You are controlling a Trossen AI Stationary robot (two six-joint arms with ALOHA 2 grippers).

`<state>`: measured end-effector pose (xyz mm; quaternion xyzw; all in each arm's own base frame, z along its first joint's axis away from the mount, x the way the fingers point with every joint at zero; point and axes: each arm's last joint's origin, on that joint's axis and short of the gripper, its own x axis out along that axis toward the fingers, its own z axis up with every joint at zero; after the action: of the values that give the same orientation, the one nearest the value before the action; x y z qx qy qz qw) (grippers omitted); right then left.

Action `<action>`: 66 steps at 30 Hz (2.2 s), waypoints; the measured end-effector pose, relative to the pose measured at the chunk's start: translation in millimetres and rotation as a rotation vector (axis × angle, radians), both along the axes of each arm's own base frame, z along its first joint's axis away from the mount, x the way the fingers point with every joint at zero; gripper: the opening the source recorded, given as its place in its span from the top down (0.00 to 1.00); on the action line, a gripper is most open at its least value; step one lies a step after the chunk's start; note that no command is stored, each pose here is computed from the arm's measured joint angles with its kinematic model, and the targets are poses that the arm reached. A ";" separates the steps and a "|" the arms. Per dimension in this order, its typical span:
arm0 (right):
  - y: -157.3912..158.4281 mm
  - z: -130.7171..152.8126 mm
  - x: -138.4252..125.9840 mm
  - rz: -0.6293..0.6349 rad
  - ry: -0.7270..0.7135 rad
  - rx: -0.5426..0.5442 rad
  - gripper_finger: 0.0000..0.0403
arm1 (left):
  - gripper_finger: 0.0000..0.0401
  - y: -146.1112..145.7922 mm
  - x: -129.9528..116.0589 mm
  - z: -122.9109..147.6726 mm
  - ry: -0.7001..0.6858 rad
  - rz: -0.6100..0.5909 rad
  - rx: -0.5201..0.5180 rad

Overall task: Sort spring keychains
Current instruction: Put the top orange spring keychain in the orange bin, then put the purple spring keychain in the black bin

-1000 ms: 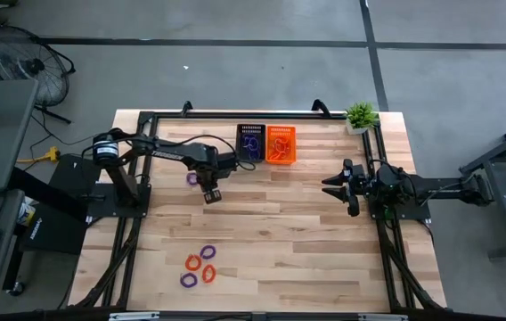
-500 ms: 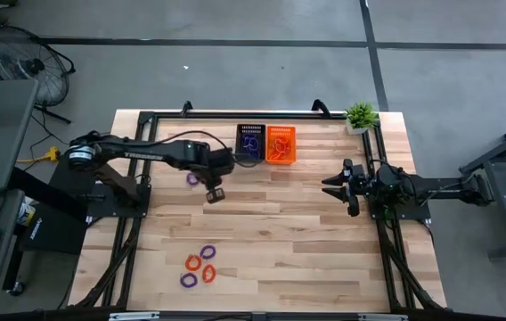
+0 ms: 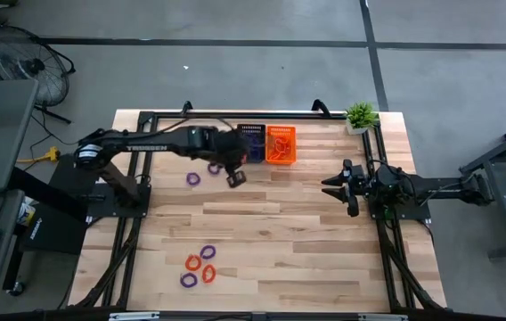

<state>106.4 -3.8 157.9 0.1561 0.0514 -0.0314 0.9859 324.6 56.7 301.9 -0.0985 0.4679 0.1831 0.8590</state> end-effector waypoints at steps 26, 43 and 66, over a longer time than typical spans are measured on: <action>-0.1 0.0 0.0 -0.002 0.000 0.000 0.67 | 0.99 90.9 118.4 -23.3 -0.090 0.038 -0.064; 0.0 -0.1 0.0 -0.001 0.001 0.000 0.67 | 0.78 102.8 146.3 -42.2 -0.097 0.084 -0.137; -0.1 -0.1 0.0 -0.001 0.001 0.000 0.67 | 0.68 93.5 106.5 -24.8 0.137 0.184 -0.162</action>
<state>106.4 -3.9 157.9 0.1560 0.0516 -0.0320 0.9859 431.2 150.3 277.2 -0.1973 0.5276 0.2291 0.7939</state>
